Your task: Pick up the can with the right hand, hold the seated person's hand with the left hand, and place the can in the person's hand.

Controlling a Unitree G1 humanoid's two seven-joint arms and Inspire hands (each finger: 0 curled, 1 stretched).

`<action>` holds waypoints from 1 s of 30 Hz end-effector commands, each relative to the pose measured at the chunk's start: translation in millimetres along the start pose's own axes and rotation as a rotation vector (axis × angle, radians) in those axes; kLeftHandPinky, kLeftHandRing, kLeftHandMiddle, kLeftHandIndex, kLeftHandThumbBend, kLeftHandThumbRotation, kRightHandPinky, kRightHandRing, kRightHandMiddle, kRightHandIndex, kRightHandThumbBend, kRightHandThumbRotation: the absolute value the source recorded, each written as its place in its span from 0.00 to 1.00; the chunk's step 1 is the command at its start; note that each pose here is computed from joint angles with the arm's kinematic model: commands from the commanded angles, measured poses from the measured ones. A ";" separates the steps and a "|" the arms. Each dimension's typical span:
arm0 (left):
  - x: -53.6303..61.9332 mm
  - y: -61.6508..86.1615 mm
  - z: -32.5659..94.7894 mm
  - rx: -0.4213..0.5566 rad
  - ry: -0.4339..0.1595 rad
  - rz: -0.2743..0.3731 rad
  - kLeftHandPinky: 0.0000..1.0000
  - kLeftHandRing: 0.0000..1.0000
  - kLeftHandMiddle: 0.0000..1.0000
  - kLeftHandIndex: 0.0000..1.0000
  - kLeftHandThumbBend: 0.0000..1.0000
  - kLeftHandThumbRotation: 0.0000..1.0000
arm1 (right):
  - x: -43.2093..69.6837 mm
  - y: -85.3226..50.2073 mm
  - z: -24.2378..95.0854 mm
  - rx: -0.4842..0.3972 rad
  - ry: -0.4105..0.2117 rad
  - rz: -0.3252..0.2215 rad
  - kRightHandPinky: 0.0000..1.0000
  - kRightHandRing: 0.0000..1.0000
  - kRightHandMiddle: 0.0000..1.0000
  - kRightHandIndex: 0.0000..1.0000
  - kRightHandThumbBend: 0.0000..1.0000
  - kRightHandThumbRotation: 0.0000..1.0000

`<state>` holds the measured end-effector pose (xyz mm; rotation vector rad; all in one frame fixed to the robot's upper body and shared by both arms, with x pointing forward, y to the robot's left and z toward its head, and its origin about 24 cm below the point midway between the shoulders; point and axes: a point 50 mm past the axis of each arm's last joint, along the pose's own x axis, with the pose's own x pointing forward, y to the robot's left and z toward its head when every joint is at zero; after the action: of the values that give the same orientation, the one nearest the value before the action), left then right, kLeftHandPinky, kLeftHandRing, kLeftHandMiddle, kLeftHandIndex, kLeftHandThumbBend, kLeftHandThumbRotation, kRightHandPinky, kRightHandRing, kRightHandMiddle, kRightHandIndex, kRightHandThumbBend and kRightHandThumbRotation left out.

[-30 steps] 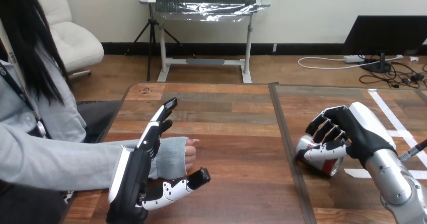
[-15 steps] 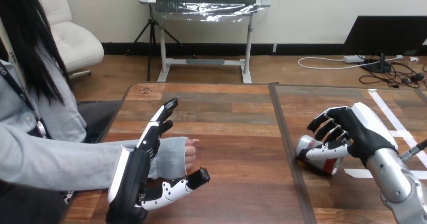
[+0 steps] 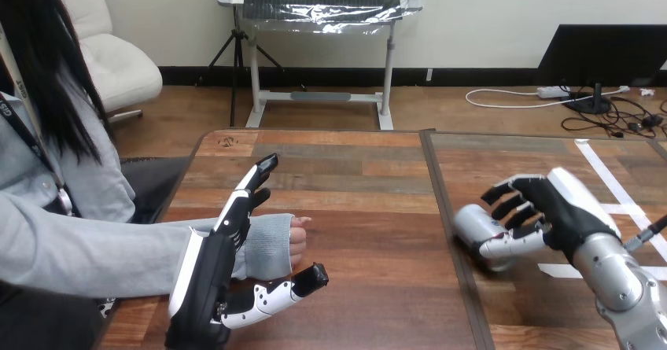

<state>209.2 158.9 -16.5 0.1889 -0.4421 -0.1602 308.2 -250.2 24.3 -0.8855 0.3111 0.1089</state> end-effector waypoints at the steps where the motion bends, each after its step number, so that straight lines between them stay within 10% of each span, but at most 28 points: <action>1: 16.3 8.8 8.8 0.016 -0.090 0.017 0.90 0.95 0.94 0.91 1.00 0.48 | 7.7 -5.1 10.1 0.028 -0.011 -0.005 0.58 0.66 0.68 0.74 0.87 0.00; 30: 18.7 9.6 8.3 0.006 -0.087 0.008 0.92 0.96 0.94 0.91 1.00 0.46 | 7.6 -13.6 16.3 0.062 -0.016 -0.022 0.59 0.67 0.70 0.77 0.85 0.06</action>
<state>209.6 165.3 -15.6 0.1913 -0.4395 -0.1637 302.8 -254.5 12.3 -0.8396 0.3992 0.1224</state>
